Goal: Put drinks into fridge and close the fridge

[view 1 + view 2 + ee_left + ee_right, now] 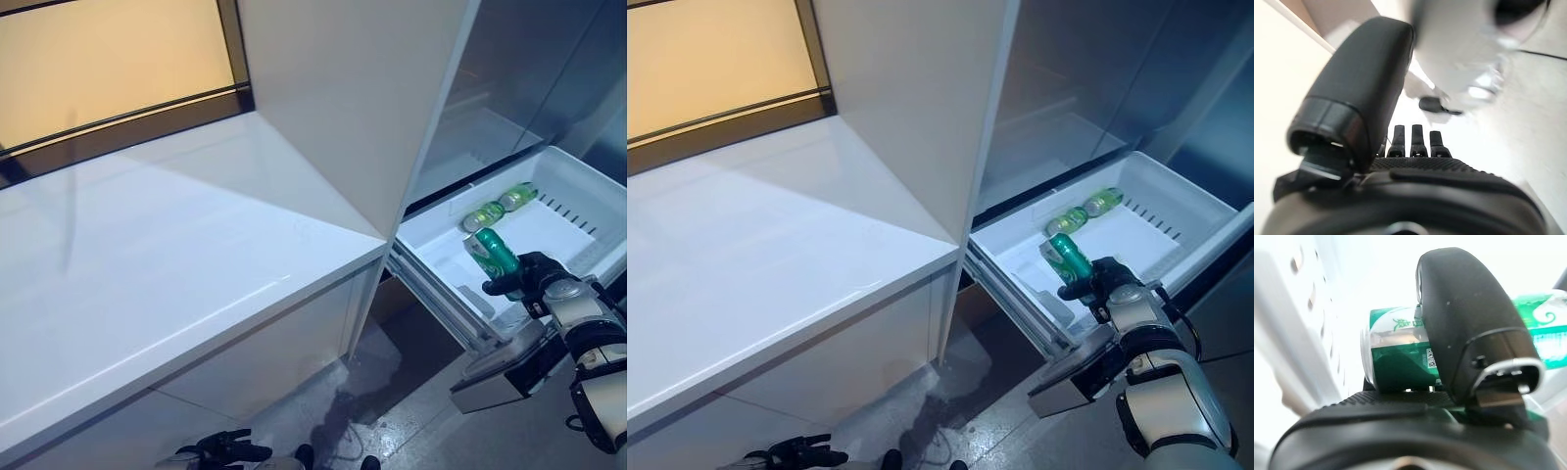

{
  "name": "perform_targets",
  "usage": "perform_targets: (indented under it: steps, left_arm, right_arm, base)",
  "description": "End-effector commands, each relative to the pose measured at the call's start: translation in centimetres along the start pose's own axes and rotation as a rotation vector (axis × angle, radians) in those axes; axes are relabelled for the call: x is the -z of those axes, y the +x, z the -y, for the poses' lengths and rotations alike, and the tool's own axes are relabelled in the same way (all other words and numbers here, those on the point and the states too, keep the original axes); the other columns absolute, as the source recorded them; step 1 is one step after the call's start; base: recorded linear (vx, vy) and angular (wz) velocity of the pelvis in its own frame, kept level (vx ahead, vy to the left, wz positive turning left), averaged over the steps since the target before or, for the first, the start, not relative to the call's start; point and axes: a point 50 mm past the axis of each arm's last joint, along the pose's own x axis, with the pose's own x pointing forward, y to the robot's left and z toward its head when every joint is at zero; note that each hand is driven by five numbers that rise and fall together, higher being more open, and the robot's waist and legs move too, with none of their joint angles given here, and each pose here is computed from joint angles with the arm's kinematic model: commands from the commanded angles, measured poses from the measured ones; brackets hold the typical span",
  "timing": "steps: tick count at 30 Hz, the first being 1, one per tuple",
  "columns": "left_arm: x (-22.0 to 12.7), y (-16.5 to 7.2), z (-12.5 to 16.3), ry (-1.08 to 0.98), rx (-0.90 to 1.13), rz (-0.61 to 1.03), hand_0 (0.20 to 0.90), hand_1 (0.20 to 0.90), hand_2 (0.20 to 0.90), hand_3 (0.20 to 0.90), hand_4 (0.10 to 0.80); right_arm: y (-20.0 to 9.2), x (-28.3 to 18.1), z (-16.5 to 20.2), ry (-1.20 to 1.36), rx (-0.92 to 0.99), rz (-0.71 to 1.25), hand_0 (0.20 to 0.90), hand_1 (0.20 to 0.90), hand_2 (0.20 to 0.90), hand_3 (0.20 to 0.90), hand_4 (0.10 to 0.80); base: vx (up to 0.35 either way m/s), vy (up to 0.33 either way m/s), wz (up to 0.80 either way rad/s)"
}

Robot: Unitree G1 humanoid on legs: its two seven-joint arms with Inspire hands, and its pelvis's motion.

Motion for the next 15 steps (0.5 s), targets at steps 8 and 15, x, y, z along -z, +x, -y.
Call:
perform_targets:
  steps: [8,15]
  left_arm:
    - [-0.1,-0.6,-0.8,-0.032,0.007,0.066,0.900,0.900,0.900,0.900,0.800]
    - [-0.2,-0.6,-0.7,-0.038,0.001,0.092,0.900,0.900,0.900,0.900,0.800]
  right_arm:
    - [-2.5,-6.1,9.2,0.031,0.223,0.163,0.300,0.300,0.300,0.200,0.100]
    - [-2.6,-5.1,9.8,0.029,0.171,0.106,0.300,0.300,0.300,0.200,0.100]
  base:
    - [-0.040,0.008,0.12]
    - [0.018,0.001,0.05]
